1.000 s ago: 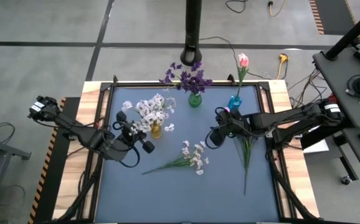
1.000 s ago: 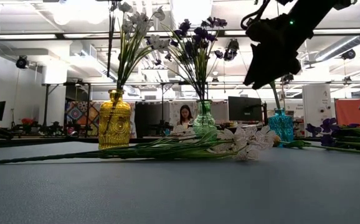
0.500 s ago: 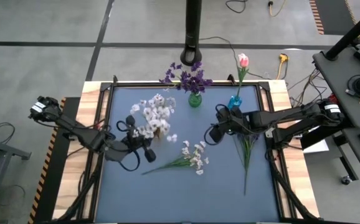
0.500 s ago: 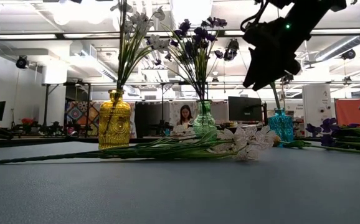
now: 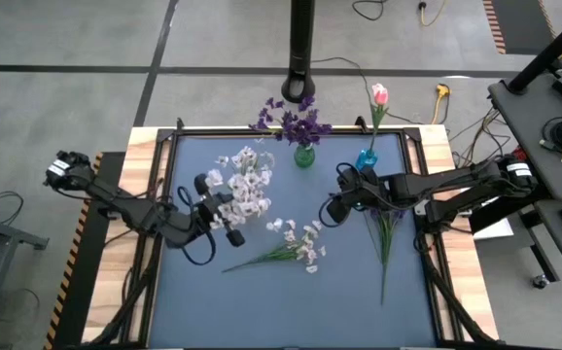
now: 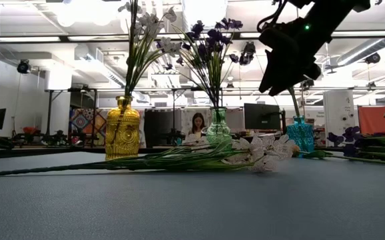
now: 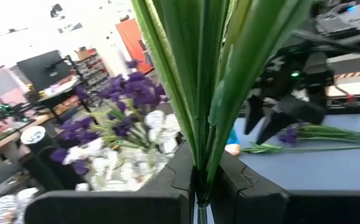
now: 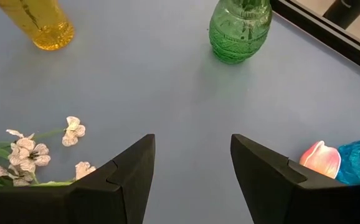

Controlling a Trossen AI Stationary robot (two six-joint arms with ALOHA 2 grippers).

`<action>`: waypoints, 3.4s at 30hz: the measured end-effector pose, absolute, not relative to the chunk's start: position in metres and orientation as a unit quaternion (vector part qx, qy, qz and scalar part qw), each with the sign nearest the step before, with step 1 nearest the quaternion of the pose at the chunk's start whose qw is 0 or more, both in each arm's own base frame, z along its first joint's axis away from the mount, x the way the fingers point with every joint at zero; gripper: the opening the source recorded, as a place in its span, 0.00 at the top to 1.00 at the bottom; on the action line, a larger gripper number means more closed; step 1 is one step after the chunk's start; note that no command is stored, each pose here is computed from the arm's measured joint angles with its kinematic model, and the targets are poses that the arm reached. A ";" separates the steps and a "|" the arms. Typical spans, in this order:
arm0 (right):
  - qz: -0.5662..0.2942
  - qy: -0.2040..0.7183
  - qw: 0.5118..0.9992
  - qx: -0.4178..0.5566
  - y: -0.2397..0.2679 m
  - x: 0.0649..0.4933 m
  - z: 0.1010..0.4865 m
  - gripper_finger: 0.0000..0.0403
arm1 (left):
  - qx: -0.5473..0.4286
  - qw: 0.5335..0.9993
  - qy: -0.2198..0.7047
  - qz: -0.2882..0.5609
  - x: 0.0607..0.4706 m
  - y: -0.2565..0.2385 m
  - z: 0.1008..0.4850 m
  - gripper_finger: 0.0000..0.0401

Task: Sort flowers into vase by color
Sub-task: Put the bottom white flowers into the yellow vase

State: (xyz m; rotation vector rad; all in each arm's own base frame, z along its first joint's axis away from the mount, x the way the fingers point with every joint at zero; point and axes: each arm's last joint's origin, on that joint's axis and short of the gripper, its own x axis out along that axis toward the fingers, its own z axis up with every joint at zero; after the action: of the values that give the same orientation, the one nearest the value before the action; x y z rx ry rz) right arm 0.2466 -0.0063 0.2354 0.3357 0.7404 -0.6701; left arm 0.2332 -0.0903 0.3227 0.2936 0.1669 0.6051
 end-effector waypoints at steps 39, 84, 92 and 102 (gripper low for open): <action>-0.325 0.353 0.863 0.156 -0.013 0.263 0.223 0.50 | 0.096 0.934 0.045 0.342 0.199 -0.053 0.276 0.98; -0.322 0.358 0.862 0.157 -0.012 0.264 0.221 0.50 | 0.029 0.937 0.036 0.347 0.198 -0.052 0.265 0.92; -0.311 0.362 0.863 0.162 -0.011 0.264 0.221 0.50 | 0.021 0.935 0.040 0.351 0.198 -0.052 0.263 0.82; -0.311 0.362 0.863 0.162 -0.011 0.264 0.221 0.50 | 0.006 0.935 0.040 0.353 0.197 -0.052 0.260 0.69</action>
State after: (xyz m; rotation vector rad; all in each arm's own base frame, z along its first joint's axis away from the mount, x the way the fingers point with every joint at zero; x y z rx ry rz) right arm 0.2640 -0.0111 0.2210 0.3400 0.7595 -0.6526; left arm 0.1972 -0.0518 0.2605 0.0122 0.0823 0.7216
